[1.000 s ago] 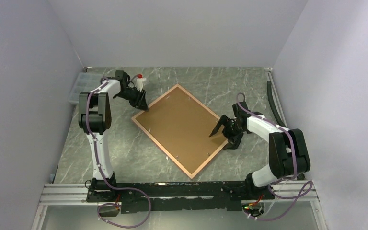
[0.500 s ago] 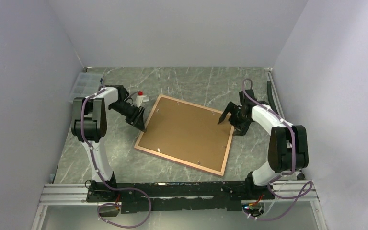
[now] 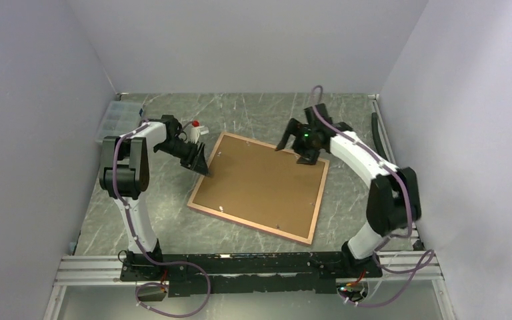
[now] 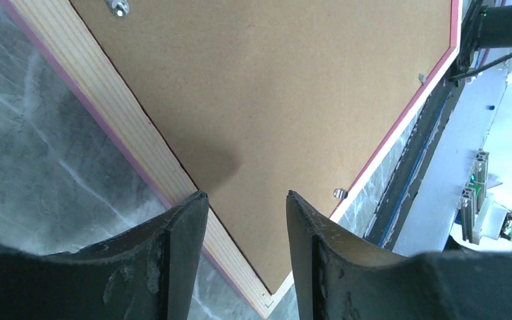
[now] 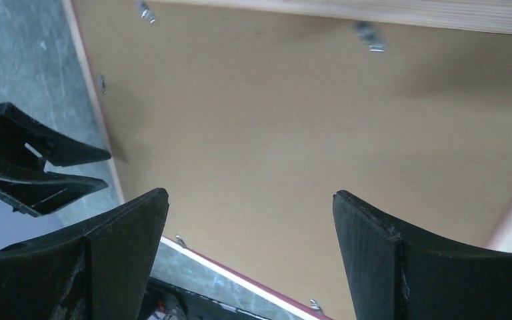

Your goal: Put the photo into the frame

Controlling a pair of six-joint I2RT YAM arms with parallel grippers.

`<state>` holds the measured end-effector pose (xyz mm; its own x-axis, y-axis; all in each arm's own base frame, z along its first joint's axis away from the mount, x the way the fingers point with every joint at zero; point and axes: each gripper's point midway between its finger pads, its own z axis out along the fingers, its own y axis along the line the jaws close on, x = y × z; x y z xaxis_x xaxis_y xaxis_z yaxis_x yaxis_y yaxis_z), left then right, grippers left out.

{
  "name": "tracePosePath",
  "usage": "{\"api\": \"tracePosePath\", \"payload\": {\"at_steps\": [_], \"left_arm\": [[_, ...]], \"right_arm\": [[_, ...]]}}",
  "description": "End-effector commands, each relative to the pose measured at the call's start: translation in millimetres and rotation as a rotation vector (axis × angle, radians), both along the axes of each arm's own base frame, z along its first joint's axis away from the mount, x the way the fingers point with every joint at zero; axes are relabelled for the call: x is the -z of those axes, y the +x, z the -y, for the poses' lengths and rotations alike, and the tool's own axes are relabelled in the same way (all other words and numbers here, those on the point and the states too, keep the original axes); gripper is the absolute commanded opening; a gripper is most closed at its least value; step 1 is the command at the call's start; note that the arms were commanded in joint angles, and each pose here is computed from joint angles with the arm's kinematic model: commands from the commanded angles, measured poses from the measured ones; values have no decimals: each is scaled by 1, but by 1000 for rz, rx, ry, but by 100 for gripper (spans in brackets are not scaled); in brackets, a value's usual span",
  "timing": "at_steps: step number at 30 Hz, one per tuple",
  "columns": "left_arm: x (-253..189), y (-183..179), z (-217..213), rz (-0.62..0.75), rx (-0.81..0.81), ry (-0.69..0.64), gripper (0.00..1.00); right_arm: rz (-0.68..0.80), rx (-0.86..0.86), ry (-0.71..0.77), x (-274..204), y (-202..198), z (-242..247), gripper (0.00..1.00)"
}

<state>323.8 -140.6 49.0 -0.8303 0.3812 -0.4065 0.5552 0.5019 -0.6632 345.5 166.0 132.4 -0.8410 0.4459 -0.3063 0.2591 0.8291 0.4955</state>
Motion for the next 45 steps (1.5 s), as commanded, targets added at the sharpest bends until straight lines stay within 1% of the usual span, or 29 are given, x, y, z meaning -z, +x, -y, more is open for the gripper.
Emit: {"api": "tracePosePath", "payload": {"at_steps": [1,4,7,12,14,18,20,24,27,28,29,30,31,33,35,37,40,43,45], "left_arm": [[30,0,-8,36,-8,132,53],[34,6,-12,85,-13,214,50],[40,8,-15,106,-15,292,48],[53,9,-20,86,-32,343,49],[55,10,-22,86,-38,359,53],[38,19,-24,126,-67,338,56],[19,25,-25,148,-94,281,60],[-12,39,-32,242,-130,241,66],[-15,43,-34,267,-127,239,68],[-10,42,-33,259,-120,235,70],[-6,40,-31,247,-112,224,88],[-1,37,-29,233,-93,213,94],[3,33,-25,212,-74,199,94],[12,26,-19,173,-48,182,95],[17,24,-15,169,-34,177,95],[24,23,-13,172,-21,199,94],[41,20,-16,161,-5,257,81],[50,17,-17,167,4,282,72],[56,12,-18,172,19,314,65]], "right_arm": [[43,-47,104,-5,31,-63,97],[65,-103,147,-7,52,-110,94],[59,-151,183,5,66,-149,91],[57,-222,223,21,77,-202,85],[55,-242,243,26,81,-217,84],[49,-262,262,31,84,-232,82],[51,-262,273,31,84,-234,82],[57,-261,288,30,82,-235,81],[46,-257,305,33,81,-237,81],[42,-257,307,35,81,-238,81],[39,-256,312,35,81,-239,81],[39,-256,319,35,81,-240,80],[37,-258,323,36,81,-242,80],[38,-257,323,37,83,-243,80],[31,-255,326,41,83,-245,80],[23,-251,334,44,84,-247,80],[16,-249,340,47,85,-250,79],[7,-247,342,51,87,-254,78],[2,-248,346,54,89,-257,77]]}}
